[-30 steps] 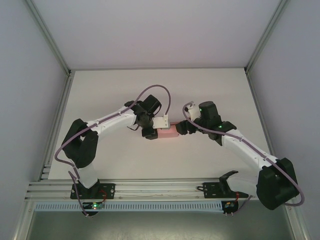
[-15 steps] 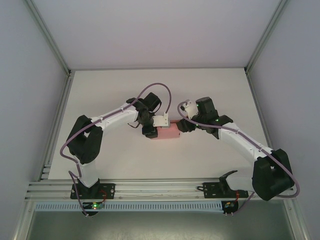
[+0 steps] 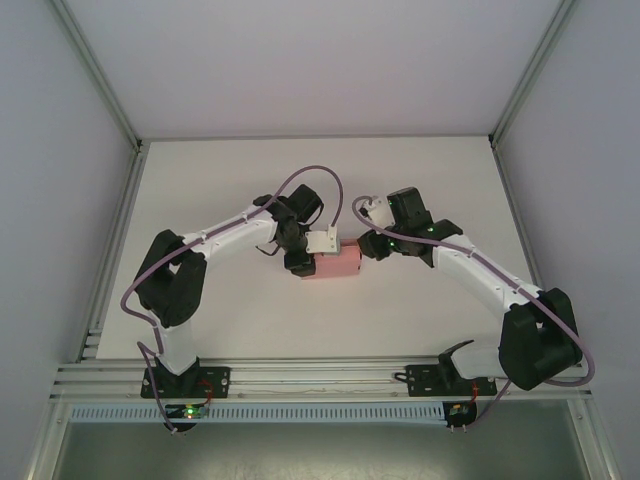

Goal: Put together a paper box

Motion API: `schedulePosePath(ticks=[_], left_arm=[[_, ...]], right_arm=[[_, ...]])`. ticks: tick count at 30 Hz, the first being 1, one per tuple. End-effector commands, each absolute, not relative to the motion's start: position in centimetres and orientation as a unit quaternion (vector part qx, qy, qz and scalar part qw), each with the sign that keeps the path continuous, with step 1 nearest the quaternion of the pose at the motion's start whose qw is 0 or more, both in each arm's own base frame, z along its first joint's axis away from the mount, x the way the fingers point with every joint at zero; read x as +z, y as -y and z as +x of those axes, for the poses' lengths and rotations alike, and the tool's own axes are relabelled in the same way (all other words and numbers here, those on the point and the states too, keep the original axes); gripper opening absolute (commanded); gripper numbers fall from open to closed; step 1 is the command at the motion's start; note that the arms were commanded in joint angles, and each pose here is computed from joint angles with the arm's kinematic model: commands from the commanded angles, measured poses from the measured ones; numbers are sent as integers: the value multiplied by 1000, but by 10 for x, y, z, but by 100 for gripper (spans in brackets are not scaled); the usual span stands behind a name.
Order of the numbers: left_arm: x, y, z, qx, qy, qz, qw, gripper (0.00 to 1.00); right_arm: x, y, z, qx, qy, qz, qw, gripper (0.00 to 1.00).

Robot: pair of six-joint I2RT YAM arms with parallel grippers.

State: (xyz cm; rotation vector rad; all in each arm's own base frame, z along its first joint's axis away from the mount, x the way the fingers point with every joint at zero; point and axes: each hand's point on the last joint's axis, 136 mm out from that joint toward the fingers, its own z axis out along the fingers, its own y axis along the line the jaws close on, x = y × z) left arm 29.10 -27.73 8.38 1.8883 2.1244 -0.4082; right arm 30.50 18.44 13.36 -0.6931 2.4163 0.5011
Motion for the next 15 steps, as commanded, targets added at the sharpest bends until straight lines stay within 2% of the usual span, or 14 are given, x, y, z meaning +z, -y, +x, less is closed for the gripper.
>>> schedulePosePath(ticks=[1,15], left_arm=[[66,261,279,-137,-747,646,76,49],[66,261,279,-129,-742,653,77,49]], right_arm=[[136,-175,303,169,-918,-233,271,25],[133,-172,303,151,-925,-231,260,23]])
